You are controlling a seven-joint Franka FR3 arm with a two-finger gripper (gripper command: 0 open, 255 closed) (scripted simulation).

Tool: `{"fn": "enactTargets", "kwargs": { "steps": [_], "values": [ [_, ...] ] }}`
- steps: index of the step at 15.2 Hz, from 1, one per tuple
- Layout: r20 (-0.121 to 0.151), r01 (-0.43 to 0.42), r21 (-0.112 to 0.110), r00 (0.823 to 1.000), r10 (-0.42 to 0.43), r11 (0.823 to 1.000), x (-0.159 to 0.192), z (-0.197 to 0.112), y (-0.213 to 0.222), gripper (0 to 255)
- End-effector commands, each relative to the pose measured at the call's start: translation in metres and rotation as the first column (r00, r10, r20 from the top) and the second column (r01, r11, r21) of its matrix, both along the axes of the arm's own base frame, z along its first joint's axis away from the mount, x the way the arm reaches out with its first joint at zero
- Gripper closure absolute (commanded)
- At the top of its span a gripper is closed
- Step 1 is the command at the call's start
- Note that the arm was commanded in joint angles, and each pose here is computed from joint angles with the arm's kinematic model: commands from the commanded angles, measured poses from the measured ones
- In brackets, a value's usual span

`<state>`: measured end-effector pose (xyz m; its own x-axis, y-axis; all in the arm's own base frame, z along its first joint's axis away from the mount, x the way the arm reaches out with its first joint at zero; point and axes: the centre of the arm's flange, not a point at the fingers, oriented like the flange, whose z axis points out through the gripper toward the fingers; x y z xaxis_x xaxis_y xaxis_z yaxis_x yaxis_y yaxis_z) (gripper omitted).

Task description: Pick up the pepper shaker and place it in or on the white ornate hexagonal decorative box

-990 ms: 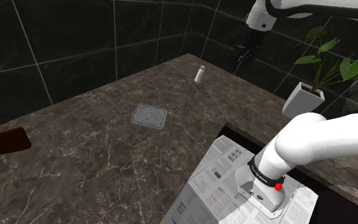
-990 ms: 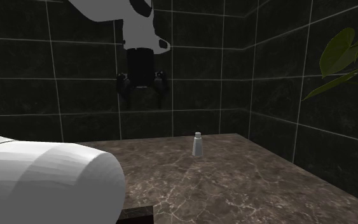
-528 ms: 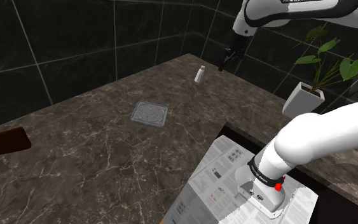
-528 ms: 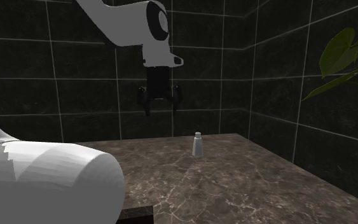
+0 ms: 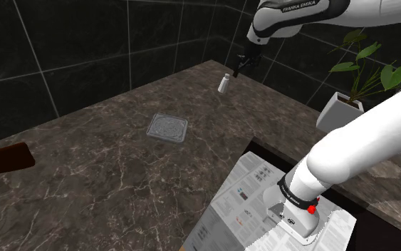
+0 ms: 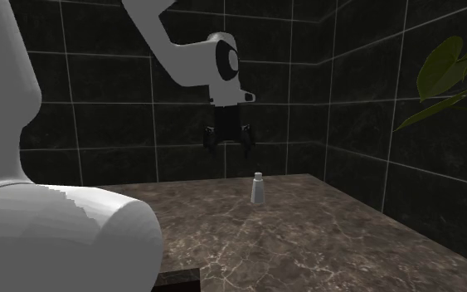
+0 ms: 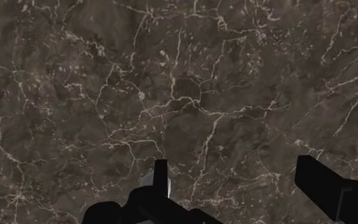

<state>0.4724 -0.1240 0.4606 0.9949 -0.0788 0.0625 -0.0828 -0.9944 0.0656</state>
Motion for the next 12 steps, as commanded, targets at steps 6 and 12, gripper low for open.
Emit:
{"fn": "enactTargets", "kwargs": {
  "steps": [6, 12],
  "values": [
    [0.047, 0.023, -0.014, 0.999, -0.022, 1.000, 0.068, -0.034, -0.042, 0],
    [0.086, 0.043, -0.024, 0.995, -0.041, 0.999, 0.127, -0.060, -0.078, 0]
  ]
}}
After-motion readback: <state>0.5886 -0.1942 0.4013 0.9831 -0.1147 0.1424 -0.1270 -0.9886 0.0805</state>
